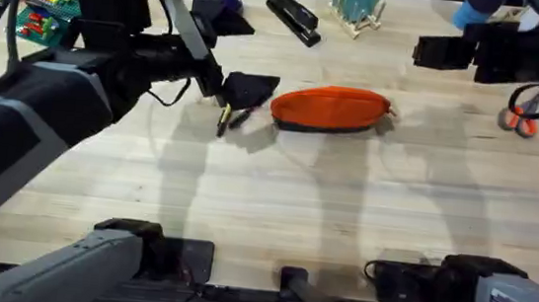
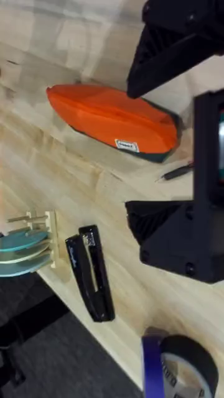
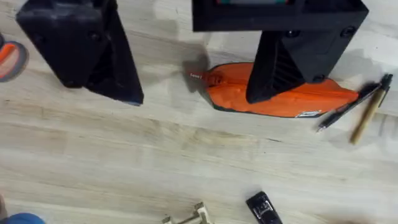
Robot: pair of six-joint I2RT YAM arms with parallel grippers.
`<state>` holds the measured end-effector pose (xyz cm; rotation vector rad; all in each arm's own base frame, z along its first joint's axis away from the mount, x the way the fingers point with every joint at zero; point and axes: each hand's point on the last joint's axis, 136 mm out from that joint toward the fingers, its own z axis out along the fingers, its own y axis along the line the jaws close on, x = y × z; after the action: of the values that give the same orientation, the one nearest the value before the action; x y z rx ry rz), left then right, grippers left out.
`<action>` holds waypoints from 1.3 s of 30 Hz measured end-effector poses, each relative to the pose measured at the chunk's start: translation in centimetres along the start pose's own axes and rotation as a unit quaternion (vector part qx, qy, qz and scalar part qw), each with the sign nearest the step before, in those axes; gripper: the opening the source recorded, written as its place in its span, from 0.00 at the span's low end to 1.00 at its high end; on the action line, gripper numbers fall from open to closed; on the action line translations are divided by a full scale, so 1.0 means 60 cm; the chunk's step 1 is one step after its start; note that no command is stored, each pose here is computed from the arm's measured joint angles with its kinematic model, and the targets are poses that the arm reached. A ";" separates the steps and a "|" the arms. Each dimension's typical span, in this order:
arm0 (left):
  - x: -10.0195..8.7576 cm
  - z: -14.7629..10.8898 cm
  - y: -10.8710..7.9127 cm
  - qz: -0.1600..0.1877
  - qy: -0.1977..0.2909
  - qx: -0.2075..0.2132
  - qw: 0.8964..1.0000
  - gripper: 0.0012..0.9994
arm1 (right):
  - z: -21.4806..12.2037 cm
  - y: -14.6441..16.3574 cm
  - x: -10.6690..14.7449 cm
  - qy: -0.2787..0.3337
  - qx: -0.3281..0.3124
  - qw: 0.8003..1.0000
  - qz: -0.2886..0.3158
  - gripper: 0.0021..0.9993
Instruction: Unzip the bag, pick up the pens from the table one at a time and place them inside, then zip the bag closed.
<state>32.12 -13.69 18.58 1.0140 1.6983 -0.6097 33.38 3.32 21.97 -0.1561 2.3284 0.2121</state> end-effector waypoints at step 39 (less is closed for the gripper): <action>0.118 0.100 -0.057 0.067 0.035 0.127 0.989 0.98 | 0.000 0.000 -0.001 -0.001 0.000 1.000 -0.015 1.00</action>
<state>31.38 -17.80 9.59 1.3321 1.6244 -0.7219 33.40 3.31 22.03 -0.1914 2.3230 0.1962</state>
